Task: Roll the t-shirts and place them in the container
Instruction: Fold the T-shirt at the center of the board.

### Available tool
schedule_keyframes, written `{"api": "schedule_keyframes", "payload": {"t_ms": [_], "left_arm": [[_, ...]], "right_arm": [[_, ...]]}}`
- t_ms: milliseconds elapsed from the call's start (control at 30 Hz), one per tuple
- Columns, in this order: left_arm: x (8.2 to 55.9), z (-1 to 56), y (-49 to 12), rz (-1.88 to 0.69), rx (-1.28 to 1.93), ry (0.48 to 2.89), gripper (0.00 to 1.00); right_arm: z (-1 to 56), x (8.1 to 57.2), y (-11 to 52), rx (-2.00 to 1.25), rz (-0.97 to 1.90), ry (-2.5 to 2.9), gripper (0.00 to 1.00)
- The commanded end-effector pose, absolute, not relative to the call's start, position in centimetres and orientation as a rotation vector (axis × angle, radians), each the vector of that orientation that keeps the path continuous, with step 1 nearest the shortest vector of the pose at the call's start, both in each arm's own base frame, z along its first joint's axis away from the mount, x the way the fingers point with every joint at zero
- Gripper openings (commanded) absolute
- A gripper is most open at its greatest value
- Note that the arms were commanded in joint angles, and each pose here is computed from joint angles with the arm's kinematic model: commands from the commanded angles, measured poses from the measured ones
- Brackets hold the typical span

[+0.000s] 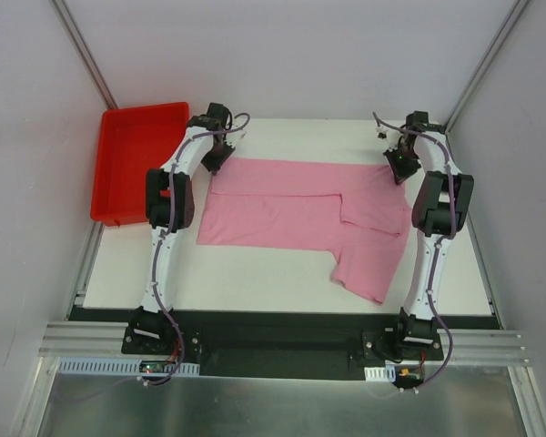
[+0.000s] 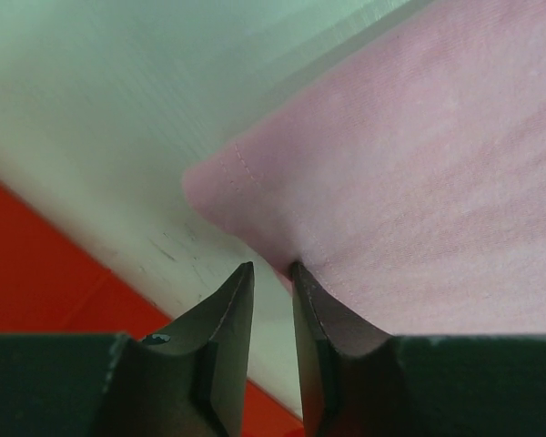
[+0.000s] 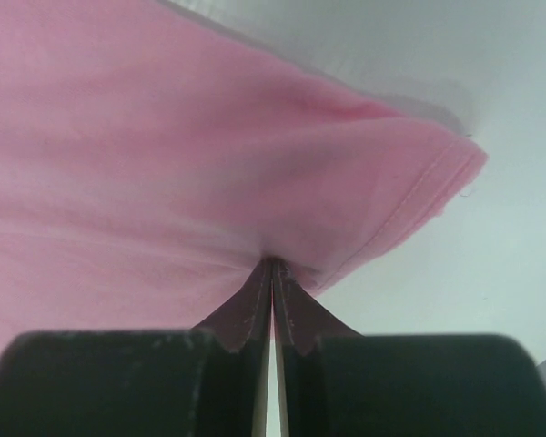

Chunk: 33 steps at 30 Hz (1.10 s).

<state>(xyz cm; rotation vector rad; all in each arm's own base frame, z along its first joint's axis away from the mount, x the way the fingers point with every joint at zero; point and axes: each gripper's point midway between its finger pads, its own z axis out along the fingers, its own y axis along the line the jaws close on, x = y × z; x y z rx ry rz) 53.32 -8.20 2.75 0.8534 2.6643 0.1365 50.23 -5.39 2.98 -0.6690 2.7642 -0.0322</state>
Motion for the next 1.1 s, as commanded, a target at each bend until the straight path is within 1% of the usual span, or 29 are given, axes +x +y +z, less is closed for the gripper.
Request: {"api": "schedule_keyframes", "payload": {"t_ms": [0,67,100,133,167,200,233,267,300,333,367,400,433,467,500,533,567,600,633,667,700,733,767,800,833,900,967,1067], "left_arm": [[53.7,1.8,-7.6,0.195,0.858,2.679,0.25],[53.9,2.6,-7.5,0.213,0.841,2.667,0.28],[54.1,3.2,-7.4,0.225,0.826,2.658,0.35],[54.2,3.9,-7.3,0.231,0.805,2.649,0.38],[54.4,5.7,-7.5,0.235,0.784,2.617,0.40],[54.3,6.8,-7.8,0.232,0.773,2.601,0.43],[54.3,9.7,-8.2,0.217,0.738,2.555,0.48],[54.1,11.2,-8.6,0.209,0.730,2.532,0.50],[53.3,12.0,-9.6,0.195,0.748,2.519,0.52],[52.7,15.2,-10.3,0.180,0.744,2.463,0.55],[52.1,16.4,-10.9,0.165,0.756,2.441,0.57],[50.8,16.6,-12.2,0.148,0.805,2.437,0.58],[49.8,19.2,-12.6,0.142,0.820,2.386,0.62],[48.8,19.9,-13.5,0.115,0.858,2.365,0.64],[47.5,19.4,-13.8,0.106,0.897,2.380,0.66],[46.2,21.3,-14.6,0.092,0.920,2.337,0.67],[45.4,21.6,-15.0,0.068,0.922,2.332,0.69],[44.1,20.9,-15.1,0.046,0.934,2.362,0.70],[43.2,21.7,-15.4,0.022,0.914,2.355,0.72],[42.5,21.5,-15.5,0.001,0.912,2.367,0.81],[41.7,20.7,-15.3,-0.010,0.912,2.404,0.85],[41.1,21.1,-15.2,-0.021,0.892,2.410,0.87],[40.7,20.9,-15.3,-0.041,0.897,2.418,0.88],[40.0,20.5,-15.3,-0.060,0.902,2.436,0.90],[39.6,20.9,-15.3,-0.068,0.876,2.438,0.90],[38.5,20.3,-15.3,-0.108,0.878,2.463,0.90],[37.5,20.5,-15.3,-0.139,0.872,2.464,0.89],[35.9,19.1,-15.2,-0.193,0.874,2.512,0.87]], "right_arm": [[3.2,53.4,-7.5,-0.669,-0.155,2.691,0.05],[4.0,54.7,-7.4,-0.669,-0.161,2.647,0.05],[4.5,55.0,-7.4,-0.661,-0.160,2.634,0.04],[5.4,55.2,-7.2,-0.654,-0.149,2.615,0.05],[6.1,54.9,-7.0,-0.652,-0.128,2.609,0.06],[9.2,54.8,-6.7,-0.641,-0.120,2.556,0.08],[10.5,54.4,-6.3,-0.633,-0.064,2.528,0.16],[10.8,53.3,-6.0,-0.631,-0.030,2.521,0.22],[14.8,52.3,-5.7,-0.628,-0.038,2.441,0.27],[16.7,51.5,-5.3,-0.662,-0.017,2.377,0.34],[18.4,51.2,-5.3,-0.684,-0.040,2.303,0.37],[16.3,48.7,-4.9,-0.728,-0.006,2.341,0.39],[20.3,47.1,-4.2,-0.763,-0.020,2.237,0.41],[20.2,45.7,-3.8,-0.835,-0.022,2.210,0.43],[18.5,43.2,-3.2,-0.879,0.018,2.239,0.45],[19.7,41.1,-2.1,-0.933,0.048,2.186,0.47],[19.2,38.9,-1.6,-1.041,0.063,2.174,0.49],[16.5,36.1,-0.7,-1.092,0.140,2.215,0.54],[17.1,34.2,-0.3,-1.144,0.131,2.178,0.55],[16.0,31.7,0.2,-1.265,0.173,2.176,0.56],[15.1,29.7,1.1,-1.350,0.220,2.160,0.58],[13.1,26.8,1.7,-1.433,0.278,2.174,0.58],[12.7,24.0,2.2,-1.514,0.295,2.156,0.58],[11.9,22.7,2.5,-1.673,0.250,2.077,0.58],[9.6,19.6,2.7,-1.757,0.307,2.094,0.58],[9.3,17.4,3.0,-1.937,0.255,1.939,0.59],[7.3,14.0,3.3,-2.088,0.325,1.872,0.59],[5.7,11.9,3.0,-2.232,0.332,1.765,0.59]]}}
